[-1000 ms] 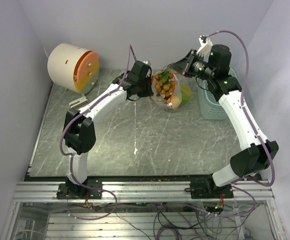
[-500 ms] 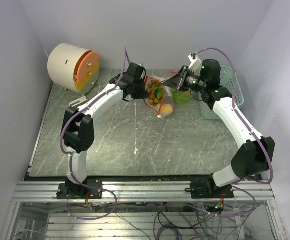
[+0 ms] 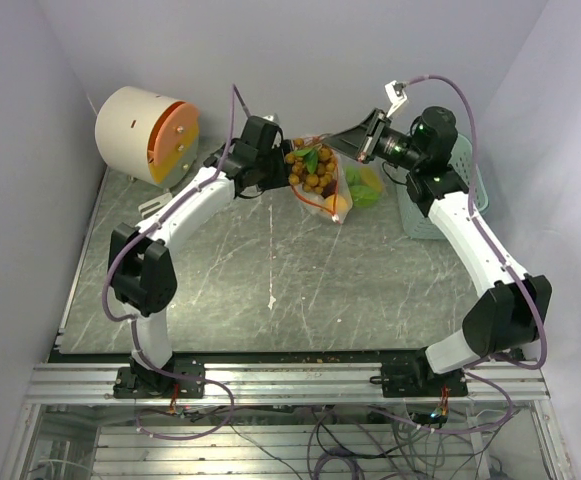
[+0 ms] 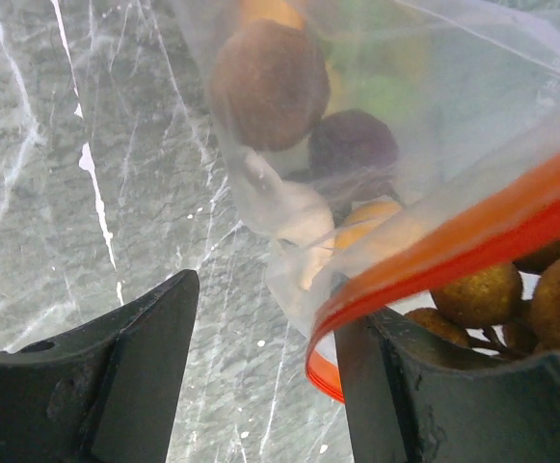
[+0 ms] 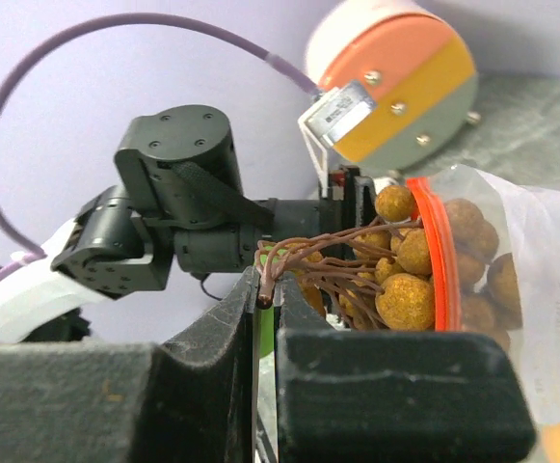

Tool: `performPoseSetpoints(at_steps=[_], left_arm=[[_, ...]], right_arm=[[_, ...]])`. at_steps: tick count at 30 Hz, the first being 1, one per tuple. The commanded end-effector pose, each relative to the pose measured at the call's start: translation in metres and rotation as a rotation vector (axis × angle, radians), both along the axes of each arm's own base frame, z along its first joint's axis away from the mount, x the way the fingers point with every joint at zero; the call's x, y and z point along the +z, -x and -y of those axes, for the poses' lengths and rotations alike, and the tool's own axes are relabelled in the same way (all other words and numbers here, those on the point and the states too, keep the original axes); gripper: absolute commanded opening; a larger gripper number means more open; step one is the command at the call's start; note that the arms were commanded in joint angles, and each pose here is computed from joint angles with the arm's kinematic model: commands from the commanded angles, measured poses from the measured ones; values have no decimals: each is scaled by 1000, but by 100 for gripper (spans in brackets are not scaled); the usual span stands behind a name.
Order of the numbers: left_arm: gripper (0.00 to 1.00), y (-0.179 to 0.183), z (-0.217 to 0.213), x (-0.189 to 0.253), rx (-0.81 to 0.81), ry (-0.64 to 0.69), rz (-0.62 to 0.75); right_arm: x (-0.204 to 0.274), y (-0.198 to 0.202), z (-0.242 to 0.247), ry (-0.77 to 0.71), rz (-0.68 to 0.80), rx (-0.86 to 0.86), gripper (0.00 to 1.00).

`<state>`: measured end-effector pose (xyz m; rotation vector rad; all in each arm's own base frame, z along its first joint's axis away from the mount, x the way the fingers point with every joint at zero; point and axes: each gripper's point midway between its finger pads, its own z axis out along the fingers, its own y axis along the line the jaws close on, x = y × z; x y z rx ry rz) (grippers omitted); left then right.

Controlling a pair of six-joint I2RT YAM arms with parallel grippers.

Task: Open the zip-top bag and remove the fake food
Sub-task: Pick up the fake fruit from the zipper food storage bag.

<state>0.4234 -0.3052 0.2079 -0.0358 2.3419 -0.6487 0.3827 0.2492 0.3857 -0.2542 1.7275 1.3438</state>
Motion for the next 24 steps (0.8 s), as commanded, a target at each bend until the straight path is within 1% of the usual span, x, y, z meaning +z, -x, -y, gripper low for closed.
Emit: performPoseSetpoints(at_steps=[1,5,8,10,13,14,16,18,21,22,24], left_arm=[[67,-1,0,25,-4,41,64],[65,0,2,17,-7,47,45],[66,0,3,15,-13,61,37],[70,-1,3,21,-16,68,47],[79,-2,-1,31,-12,67,68],[81,-3,-3,32,-9,65,73],[82,-3,-5,32,-7,63,77],[78,-4,-6,27,-5,62,67],[74,-3,-3,20,-16,67,46],[74,-3,-2,18,-18,72,41],[73,-4,-1,14,-22,76,34]], right_arm=[[47,26,-10,-180,103,167,0],[60,30,0,-299,109,200,0],[56,32,-1,-349,88,250,0],[39,25,-2,-315,45,221,0],[11,5,3,-158,1,79,0],[8,1,5,-109,15,46,0],[9,-1,9,-82,32,12,0],[15,-4,15,-95,40,-2,0],[30,-2,17,-166,53,27,0],[35,1,19,-224,42,44,0],[57,11,26,-366,103,101,0]])
